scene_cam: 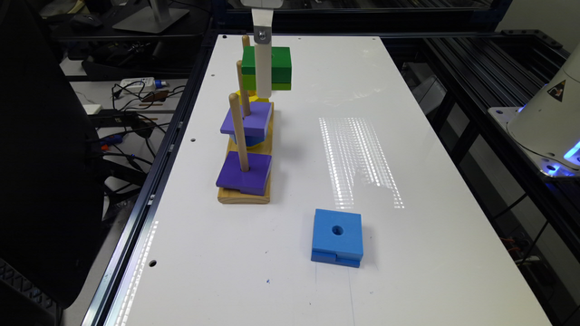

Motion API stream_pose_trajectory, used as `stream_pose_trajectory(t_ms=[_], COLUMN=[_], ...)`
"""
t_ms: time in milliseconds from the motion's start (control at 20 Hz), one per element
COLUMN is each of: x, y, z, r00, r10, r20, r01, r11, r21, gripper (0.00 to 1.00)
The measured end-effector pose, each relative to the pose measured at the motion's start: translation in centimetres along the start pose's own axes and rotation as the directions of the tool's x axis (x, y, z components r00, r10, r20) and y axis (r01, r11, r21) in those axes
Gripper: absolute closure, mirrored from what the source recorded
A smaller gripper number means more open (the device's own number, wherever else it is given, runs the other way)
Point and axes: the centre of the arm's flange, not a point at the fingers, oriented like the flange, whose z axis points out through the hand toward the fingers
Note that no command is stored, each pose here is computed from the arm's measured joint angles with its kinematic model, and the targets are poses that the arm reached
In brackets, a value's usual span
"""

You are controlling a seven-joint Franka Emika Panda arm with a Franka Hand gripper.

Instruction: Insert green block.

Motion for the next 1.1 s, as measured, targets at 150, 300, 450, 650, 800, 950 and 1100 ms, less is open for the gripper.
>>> stream_pose_trajectory(t_ms=[150, 300, 450, 650, 800, 950, 1100], x=[0.00, 0.00, 0.06, 0.22, 0.30, 0.34, 0.34], y=[0.00, 0.00, 0.04, 0.16, 0.21, 0.21, 0.16], z=[0.00, 0.00, 0.00, -0.02, -0.03, -0.06, -0.10], r00=[1.000000, 1.000000, 1.000000, 0.999997, 0.999994, 0.999992, 0.999989], r10=[0.0000, 0.0000, 0.0006, 0.0024, 0.0032, 0.0035, 0.0031], r20=[0.0000, 0.0000, -0.0001, -0.0006, -0.0010, -0.0020, -0.0036], r01=[0.0000, 0.0000, -0.0006, -0.0024, -0.0032, -0.0035, -0.0031], r11=[1.000000, 1.000000, 1.000000, 0.999997, 0.999995, 0.999992, 0.999987], r21=[0.0000, 0.0000, 0.0000, 0.0002, 0.0005, 0.0018, 0.0040], gripper=[1.00, 1.00, 1.00, 1.00, 1.00, 1.00, 1.00])
